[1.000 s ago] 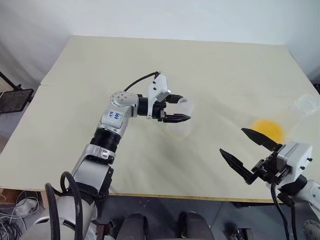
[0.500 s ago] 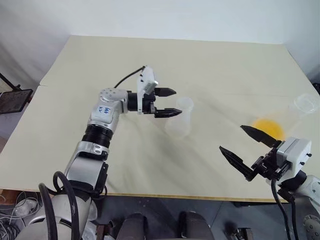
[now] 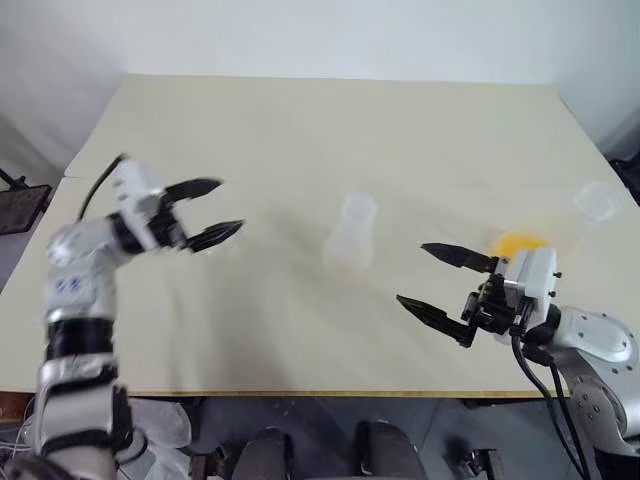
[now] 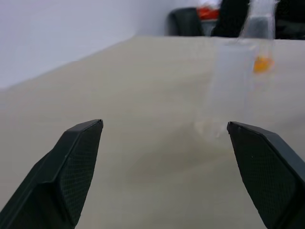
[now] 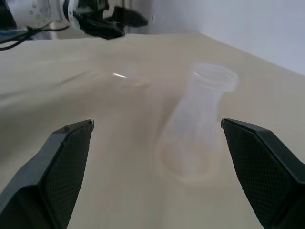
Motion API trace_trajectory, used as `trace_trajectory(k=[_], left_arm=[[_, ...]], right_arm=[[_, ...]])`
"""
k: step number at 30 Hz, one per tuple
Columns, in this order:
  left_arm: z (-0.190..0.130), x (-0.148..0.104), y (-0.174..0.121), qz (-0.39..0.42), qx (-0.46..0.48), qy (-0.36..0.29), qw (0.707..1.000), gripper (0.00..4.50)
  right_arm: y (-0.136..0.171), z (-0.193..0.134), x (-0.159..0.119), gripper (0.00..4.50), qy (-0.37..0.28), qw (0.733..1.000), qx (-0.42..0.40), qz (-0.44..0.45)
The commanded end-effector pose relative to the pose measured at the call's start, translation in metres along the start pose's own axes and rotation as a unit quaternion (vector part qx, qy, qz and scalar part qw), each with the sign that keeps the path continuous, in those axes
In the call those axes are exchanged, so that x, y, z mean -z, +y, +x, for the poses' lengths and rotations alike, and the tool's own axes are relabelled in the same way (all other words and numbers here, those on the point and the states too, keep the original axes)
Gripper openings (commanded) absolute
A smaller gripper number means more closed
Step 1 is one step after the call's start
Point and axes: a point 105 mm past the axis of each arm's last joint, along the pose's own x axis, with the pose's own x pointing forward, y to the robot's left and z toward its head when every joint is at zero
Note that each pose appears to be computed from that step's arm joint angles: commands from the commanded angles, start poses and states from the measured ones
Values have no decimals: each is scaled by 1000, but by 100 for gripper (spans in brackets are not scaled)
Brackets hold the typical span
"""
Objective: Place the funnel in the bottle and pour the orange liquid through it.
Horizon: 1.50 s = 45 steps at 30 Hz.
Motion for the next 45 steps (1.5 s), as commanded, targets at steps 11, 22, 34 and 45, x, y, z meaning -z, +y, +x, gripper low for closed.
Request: trace_trajectory(k=[11, 22, 34, 45], left_arm=[[-106, 9, -36, -31, -203, 40, 978, 444], [-13, 44, -79, -91, -114, 57, 988, 444], [51, 60, -31, -117, -212, 47, 969, 444], [58, 60, 3, -101, -221, 62, 968, 329]], right_arm=[[5, 25, -2, 450, -22, 995, -93, -7], [3, 21, -2, 450, -20, 997, -68, -10], [8, 17, -1, 450, -16, 999, -39, -2], [10, 14, 0, 450, -14, 1000, -23, 0]])
